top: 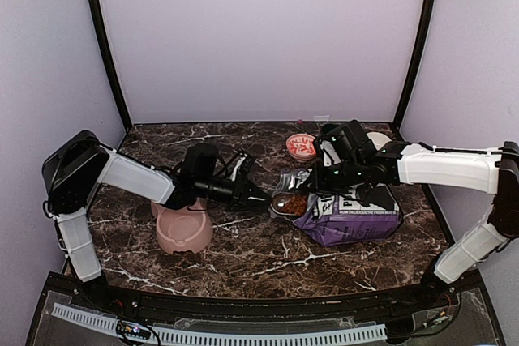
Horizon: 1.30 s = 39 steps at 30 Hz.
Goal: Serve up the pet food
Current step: Collect the pet food from the pet food bag.
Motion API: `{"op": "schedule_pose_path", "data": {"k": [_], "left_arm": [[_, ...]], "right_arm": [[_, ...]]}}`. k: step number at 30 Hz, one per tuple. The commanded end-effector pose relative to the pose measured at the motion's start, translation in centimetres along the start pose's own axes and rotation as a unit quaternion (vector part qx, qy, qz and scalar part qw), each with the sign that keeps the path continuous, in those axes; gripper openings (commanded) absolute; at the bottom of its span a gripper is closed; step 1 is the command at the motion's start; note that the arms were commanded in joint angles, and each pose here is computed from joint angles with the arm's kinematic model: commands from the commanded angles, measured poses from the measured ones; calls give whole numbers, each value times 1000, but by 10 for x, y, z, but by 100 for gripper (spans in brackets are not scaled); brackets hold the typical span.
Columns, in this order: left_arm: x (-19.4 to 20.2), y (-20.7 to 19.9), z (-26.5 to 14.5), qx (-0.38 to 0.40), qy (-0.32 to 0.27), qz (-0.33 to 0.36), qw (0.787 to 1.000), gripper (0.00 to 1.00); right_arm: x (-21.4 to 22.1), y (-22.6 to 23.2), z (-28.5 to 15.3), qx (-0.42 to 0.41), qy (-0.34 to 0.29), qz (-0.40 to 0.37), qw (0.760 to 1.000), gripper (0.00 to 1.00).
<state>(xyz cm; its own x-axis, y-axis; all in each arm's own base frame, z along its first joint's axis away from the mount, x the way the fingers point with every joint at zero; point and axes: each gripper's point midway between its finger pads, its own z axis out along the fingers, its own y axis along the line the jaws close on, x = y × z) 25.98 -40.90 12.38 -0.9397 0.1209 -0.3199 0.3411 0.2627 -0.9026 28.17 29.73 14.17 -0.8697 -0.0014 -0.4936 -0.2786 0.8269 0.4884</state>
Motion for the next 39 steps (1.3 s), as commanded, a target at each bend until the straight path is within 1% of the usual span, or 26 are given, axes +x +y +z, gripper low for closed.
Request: {"op": "schedule_pose_path", "data": {"k": [1, 6, 12, 16, 18, 23, 29, 39], "left_arm": [[-8, -28, -15, 29, -14, 29, 999, 0], [-11, -30, -21, 24, -22, 25, 999, 0], [-12, -22, -22, 5, -29, 15, 999, 0], [-15, -9, -19, -26, -28, 15, 999, 0], [-20, -2, -17, -50, -38, 17, 998, 0], [-24, 6, -6, -105, -34, 35, 993, 0], [-23, 14, -2, -140, -31, 38, 989, 0], [-24, 10, -2, -156, -33, 46, 986, 0]], "right_arm": [[0, 1, 4, 0, 1, 7, 1000, 0], [1, 0, 4, 1, 2, 8, 1000, 0], [1, 0, 3, 0, 0, 10, 1000, 0], [3, -2, 4, 0, 1, 14, 1000, 0], [4, -2, 4, 0, 1, 14, 1000, 0], [3, -2, 4, 1, -1, 14, 1000, 0], [5, -3, 4, 2, 1, 15, 1000, 0], [5, -4, 4, 2, 0, 17, 1000, 0]]}}
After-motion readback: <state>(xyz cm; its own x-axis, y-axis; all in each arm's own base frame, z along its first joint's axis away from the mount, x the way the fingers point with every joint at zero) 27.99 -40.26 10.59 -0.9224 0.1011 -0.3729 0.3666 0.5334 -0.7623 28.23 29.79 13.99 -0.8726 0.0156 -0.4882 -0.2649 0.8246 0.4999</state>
